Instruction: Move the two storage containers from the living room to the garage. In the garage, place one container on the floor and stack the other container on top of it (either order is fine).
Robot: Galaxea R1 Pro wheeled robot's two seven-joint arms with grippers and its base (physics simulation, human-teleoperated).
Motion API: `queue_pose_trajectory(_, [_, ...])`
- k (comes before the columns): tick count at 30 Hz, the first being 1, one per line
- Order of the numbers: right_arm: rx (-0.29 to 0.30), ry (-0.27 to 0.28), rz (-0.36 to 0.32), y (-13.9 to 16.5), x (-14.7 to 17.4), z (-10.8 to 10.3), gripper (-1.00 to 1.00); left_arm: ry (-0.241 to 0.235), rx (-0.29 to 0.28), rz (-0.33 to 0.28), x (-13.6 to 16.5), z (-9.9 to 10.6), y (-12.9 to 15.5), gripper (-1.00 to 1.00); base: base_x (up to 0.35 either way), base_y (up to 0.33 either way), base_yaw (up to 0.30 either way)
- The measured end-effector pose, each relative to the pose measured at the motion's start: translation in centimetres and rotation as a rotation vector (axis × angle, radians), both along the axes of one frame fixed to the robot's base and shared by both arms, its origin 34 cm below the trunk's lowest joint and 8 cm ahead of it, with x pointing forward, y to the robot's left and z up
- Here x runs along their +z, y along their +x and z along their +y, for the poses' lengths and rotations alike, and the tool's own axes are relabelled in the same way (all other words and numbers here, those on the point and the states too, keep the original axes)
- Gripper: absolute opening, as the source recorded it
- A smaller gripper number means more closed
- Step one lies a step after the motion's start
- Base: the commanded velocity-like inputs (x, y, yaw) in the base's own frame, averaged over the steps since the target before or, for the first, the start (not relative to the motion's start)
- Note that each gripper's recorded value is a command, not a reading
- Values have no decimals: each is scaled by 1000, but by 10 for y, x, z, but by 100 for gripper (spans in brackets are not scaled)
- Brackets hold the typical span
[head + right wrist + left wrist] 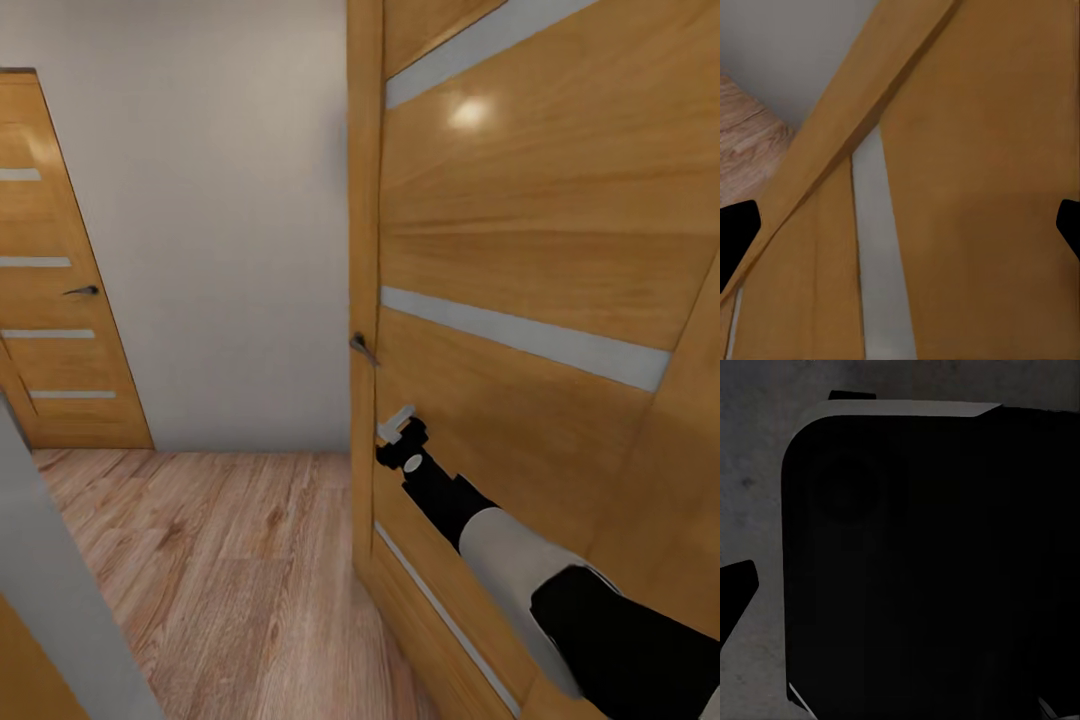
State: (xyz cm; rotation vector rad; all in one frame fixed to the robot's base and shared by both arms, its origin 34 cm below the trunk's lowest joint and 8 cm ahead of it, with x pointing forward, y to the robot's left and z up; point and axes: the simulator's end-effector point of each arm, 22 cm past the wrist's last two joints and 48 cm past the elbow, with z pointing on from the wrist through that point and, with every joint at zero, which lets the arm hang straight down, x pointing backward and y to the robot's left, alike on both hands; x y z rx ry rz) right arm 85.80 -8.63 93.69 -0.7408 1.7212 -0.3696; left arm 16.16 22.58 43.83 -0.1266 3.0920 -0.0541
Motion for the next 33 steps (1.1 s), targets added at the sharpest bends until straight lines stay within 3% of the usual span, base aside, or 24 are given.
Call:
queue_pose_trajectory(5, [-34, 28, -13, 3, 5, -8, 100, 0, 0, 0, 0, 0, 0, 100, 5, 0, 0])
queue_pose_trajectory(20, [-90, -9, 0, 3, 1, -22, 100, 0, 0, 0, 0, 0, 0, 100, 0, 0, 0])
queue_pose_trajectory(24, [-138, -38, 22, 1, -6, -35, 100, 0, -1, 0, 0, 0, 0, 100, 0, 0, 0])
queue_pose_trajectory(33, [-142, -46, 19, 1, -5, -35, 100, 0, 0, -1, 0, 0, 0, 100, 0, -51, 0])
